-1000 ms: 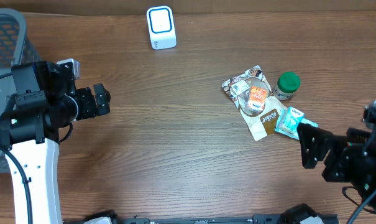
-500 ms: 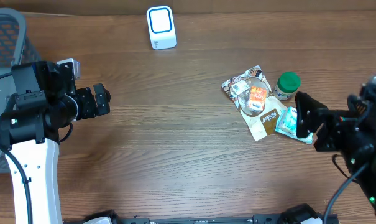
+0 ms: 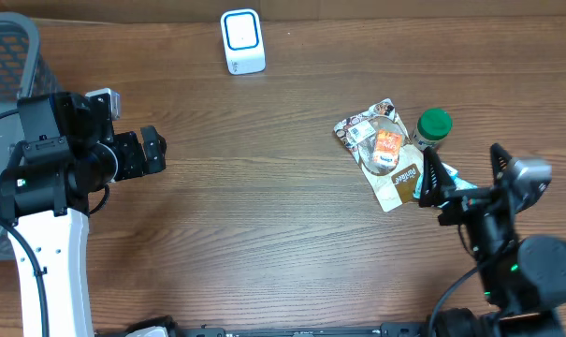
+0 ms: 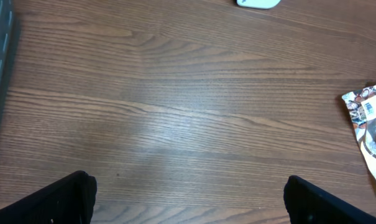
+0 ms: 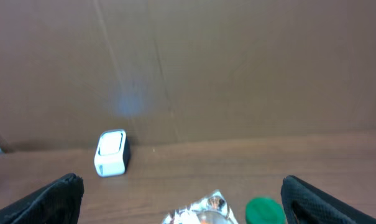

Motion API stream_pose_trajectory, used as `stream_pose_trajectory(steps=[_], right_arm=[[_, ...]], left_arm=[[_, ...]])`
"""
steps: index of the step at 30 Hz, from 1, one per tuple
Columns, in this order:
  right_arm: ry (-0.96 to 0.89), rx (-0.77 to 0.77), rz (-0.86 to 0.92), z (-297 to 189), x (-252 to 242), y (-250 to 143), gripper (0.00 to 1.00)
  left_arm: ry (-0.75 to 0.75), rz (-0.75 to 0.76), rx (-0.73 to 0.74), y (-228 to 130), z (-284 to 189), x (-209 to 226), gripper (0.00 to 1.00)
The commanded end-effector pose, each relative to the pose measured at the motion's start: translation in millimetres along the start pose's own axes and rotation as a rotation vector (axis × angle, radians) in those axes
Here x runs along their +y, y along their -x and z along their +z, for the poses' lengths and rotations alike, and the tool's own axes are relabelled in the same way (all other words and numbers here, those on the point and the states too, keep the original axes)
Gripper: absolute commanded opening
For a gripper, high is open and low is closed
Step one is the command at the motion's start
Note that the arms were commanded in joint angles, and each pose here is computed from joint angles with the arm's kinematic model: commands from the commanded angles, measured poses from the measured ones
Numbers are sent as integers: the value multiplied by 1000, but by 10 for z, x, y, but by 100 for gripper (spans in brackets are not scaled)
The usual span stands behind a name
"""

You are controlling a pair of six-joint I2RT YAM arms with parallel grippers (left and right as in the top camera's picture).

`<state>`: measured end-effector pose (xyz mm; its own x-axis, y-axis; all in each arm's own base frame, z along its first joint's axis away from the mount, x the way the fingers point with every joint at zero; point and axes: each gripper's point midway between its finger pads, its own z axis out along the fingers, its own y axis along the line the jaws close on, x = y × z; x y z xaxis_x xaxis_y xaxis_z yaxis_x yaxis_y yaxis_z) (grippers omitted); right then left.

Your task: Scan the item barcode

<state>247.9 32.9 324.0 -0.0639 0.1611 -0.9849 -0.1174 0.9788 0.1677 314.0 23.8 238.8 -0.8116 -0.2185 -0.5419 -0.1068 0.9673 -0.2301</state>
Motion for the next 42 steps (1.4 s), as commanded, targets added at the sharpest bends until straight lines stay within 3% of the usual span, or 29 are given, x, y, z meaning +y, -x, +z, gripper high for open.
stream_pose_trajectory(steps=[1,13,27,32,42], right_arm=[[37,-41,-11,-23,-6,-291,100],[100,-154,-15,-7,-53,-1018,100],[94,-141,-15,-2,-94,-1215,100],[76,-2,-10,27,-142,-1556,100],[78,-9,0,26,-137,-1536,100]], left_arm=[[7,8,-14,43,-33,13,100],[7,7,-12,42,-25,15,100],[7,7,-10,41,-18,17,99],[7,7,-9,40,-17,17,99],[7,7,-9,40,-16,18,99]])
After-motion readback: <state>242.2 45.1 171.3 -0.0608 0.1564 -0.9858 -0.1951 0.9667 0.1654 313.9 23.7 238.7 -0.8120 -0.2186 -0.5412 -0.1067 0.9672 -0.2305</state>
